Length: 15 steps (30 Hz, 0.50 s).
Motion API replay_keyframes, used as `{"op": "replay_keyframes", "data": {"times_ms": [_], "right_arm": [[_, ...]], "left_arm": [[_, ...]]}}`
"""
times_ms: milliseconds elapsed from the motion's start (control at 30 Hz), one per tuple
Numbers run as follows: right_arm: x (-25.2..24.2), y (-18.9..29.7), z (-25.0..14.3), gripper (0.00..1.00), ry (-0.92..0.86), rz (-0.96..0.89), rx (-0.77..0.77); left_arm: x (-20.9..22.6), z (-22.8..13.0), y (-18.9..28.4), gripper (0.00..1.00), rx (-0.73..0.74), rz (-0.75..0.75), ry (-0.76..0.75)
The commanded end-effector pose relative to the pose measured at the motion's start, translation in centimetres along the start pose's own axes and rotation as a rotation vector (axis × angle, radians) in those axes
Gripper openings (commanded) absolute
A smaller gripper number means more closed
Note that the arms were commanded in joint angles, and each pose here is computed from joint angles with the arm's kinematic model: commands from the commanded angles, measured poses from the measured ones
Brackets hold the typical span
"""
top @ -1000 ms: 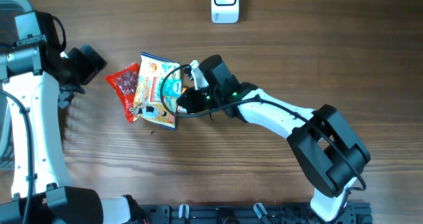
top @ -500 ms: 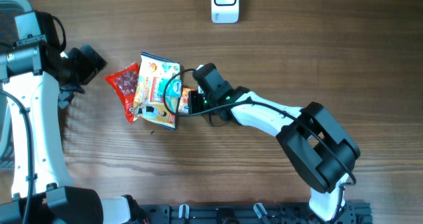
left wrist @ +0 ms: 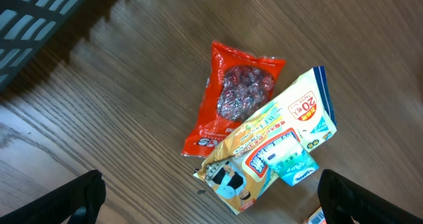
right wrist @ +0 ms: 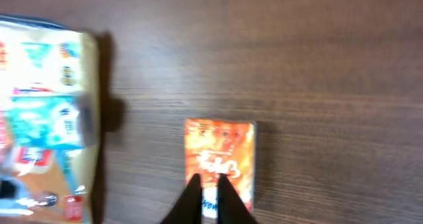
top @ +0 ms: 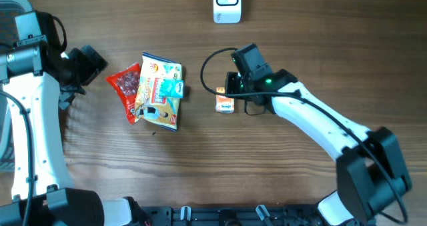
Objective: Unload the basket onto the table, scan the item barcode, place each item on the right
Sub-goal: 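Grasp the orange tissue pack with the right gripper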
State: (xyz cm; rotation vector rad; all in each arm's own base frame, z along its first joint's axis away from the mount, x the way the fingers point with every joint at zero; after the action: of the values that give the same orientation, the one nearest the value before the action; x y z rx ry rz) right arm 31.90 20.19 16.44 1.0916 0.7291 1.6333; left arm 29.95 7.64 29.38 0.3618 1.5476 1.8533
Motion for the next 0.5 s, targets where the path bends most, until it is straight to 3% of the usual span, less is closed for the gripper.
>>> {"op": "replay_keyframes", "data": {"times_ms": [0, 100, 267, 367, 467], "right_arm": [[0.2, 0.4, 0.0, 0.17, 0.038, 0.003, -0.016], [0.1, 0.0, -0.2, 0.4, 0.036, -0.004, -0.001], [0.4, -1.8, -1.2, 0.44, 0.034, 0.024, 0.067], [-0.2, -3.8, -2.1, 0.63, 0.017, -0.023, 0.111], [-1.2, -5.4, -2.6, 0.68, -0.035, -0.063, 0.147]], "left_arm": [[0.0, 0.0, -0.1, 1.0, 0.006, -0.005, 0.012], [0.0, 0.0, -0.1, 1.0, 0.006, -0.005, 0.012], [0.0, 0.0, -0.1, 1.0, 0.006, -0.005, 0.012], [0.0, 0.0, -0.1, 1.0, 0.006, -0.005, 0.012], [0.0, 0.0, -0.1, 1.0, 0.006, -0.005, 0.012]]}}
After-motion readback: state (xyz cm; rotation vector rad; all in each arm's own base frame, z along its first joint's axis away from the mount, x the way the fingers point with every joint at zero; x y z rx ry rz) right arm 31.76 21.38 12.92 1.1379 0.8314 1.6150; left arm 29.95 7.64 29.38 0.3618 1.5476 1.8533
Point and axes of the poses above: each gripper's point midway between its finger pads, its own y axis back along the fingers, its own x axis along the line the jaws close on, z = x × y, the point moved 9 cm from there along y, back along the fingers, and after that the axes turned 4 degrees about y, right-handed, at the moved point
